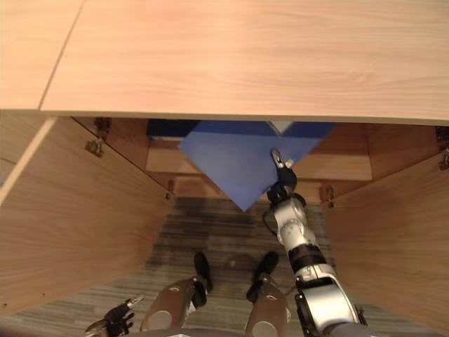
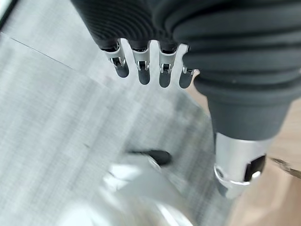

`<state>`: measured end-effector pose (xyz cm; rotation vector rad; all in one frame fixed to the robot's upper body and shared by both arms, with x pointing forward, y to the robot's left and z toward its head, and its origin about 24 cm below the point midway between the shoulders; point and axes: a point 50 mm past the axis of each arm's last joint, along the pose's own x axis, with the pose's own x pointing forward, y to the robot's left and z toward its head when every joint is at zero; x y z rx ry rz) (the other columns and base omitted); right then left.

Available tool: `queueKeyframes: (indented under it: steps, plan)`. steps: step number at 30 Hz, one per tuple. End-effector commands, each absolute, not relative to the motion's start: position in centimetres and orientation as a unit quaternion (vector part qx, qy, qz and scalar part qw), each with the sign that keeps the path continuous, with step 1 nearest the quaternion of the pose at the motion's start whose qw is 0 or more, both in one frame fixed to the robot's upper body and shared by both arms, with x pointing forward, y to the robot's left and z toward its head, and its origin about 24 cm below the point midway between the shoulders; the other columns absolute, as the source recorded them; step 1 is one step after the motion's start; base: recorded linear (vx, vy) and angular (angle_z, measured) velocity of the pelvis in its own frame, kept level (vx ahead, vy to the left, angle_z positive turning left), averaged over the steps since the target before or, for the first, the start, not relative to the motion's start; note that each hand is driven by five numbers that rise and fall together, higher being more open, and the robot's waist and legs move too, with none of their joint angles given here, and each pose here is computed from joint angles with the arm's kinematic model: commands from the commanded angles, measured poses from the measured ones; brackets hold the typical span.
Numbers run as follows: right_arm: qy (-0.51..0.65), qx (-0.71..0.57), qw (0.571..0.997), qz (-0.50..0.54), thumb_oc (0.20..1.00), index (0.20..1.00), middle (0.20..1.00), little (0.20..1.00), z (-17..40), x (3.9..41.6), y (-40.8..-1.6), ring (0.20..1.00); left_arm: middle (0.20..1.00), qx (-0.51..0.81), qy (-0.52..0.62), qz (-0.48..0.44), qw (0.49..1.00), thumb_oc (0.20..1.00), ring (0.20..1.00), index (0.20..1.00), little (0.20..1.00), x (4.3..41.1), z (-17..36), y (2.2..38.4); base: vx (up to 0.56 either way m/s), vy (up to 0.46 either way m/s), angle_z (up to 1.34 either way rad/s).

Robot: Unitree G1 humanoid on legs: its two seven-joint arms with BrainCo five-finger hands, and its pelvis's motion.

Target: Put the empty folder in the office cabinet

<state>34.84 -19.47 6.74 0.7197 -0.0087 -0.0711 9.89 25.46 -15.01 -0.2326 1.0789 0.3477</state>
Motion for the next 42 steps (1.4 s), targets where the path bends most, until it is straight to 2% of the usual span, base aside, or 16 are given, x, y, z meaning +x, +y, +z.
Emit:
queueKeyframes:
  steps: [1, 7, 8, 11, 14, 21, 23, 26, 33, 34, 37, 38, 42]
  plan:
    - [-0.122, 0.335, 0.933, -0.054, 0.200, 0.200, 0.200, 0.200, 11.5, 35.3, -22.4, 0.200, 1.000, -0.120, 0.487, 0.139, 0.854, 1.000, 1.000, 1.000, 1.000, 10.9, -14.8, 24.0, -0.02, -0.044, 0.31]
    - [-0.196, 0.319, 0.926, -0.049, 0.200, 0.200, 0.200, 0.200, 17.5, 36.7, -23.4, 0.200, 1.000, -0.138, 0.418, 0.085, 0.894, 1.000, 1.000, 1.000, 1.000, 14.1, -12.8, 22.6, 0.00, -0.047, 0.08]
    - [-0.238, 0.315, 0.917, -0.058, 0.200, 0.200, 0.200, 0.200, 20.8, 37.3, -24.3, 0.200, 1.000, -0.149, 0.375, 0.055, 0.913, 1.000, 1.000, 1.000, 1.000, 15.7, -11.3, 22.0, 0.01, -0.050, 0.13]
    - [-0.250, 0.317, 0.913, -0.064, 0.200, 0.200, 0.200, 0.200, 21.9, 37.4, -24.8, 0.200, 1.000, -0.149, 0.360, 0.042, 0.920, 1.000, 1.000, 1.000, 1.000, 16.3, -10.5, 21.9, 0.01, -0.027, 0.20]
    - [-0.294, 0.315, 0.898, -0.094, 0.200, 0.200, 0.200, 0.200, 26.7, 37.7, -27.0, 0.200, 1.000, -0.148, 0.310, 0.009, 0.939, 1.000, 1.000, 1.000, 1.000, 17.8, -7.9, 22.0, 0.04, -0.040, 0.11]
    - [-0.300, 0.304, 0.892, -0.148, 0.200, 0.200, 0.200, 0.200, 30.5, 37.6, -30.4, 0.200, 1.000, -0.152, 0.268, -0.019, 0.951, 1.000, 1.000, 1.000, 1.000, 18.9, -5.3, 22.1, 0.04, -0.044, 0.13]
    - [-0.302, 0.310, 0.888, -0.157, 0.200, 0.200, 0.200, 0.200, 30.9, 37.6, -30.8, 0.200, 1.000, -0.151, 0.266, -0.020, 0.952, 1.000, 1.000, 1.000, 1.000, 18.9, -5.1, 22.1, 0.02, -0.037, 0.13]
    - [-0.291, 0.330, 0.873, -0.214, 0.200, 0.200, 0.200, 0.200, 31.1, 37.0, -33.4, 0.200, 1.000, -0.146, 0.257, -0.020, 0.955, 1.000, 1.000, 1.000, 1.000, 19.1, -4.3, 22.3, 0.04, -0.066, 0.14]
    - [-0.249, 0.354, 0.861, -0.269, 0.200, 0.200, 0.200, 0.200, 29.9, 36.7, -35.2, 0.200, 1.000, -0.139, 0.260, -0.019, 0.955, 1.000, 1.000, 1.000, 1.000, 18.8, -4.2, 22.4, 0.00, -0.033, 0.10]
    - [-0.234, 0.372, 0.843, -0.311, 0.200, 0.200, 0.200, 0.200, 29.3, 36.3, -36.4, 0.200, 1.000, -0.138, 0.257, -0.015, 0.956, 1.000, 1.000, 1.000, 1.000, 18.6, -3.9, 22.5, 0.00, -0.034, 0.10]
    - [-0.228, 0.387, 0.831, -0.328, 0.200, 0.200, 0.200, 0.200, 29.0, 36.0, -36.9, 0.200, 1.000, -0.136, 0.256, -0.013, 0.957, 1.000, 1.000, 1.000, 1.000, 18.6, -3.8, 22.6, 0.00, -0.026, 0.11]
    - [-0.221, 0.416, 0.810, -0.349, 0.200, 0.200, 0.200, 0.200, 28.5, 35.6, -37.5, 0.200, 1.000, -0.136, 0.253, -0.011, 0.958, 1.000, 1.000, 1.000, 1.000, 18.6, -3.5, 22.6, 0.01, -0.025, 0.12]
    - [-0.226, 0.461, 0.776, -0.366, 0.200, 0.200, 0.200, 0.200, 28.3, 35.3, -37.9, 0.200, 1.000, -0.138, 0.249, 0.001, 0.959, 1.000, 1.000, 1.000, 1.000, 18.7, -3.2, 22.9, 0.02, -0.017, 0.10]
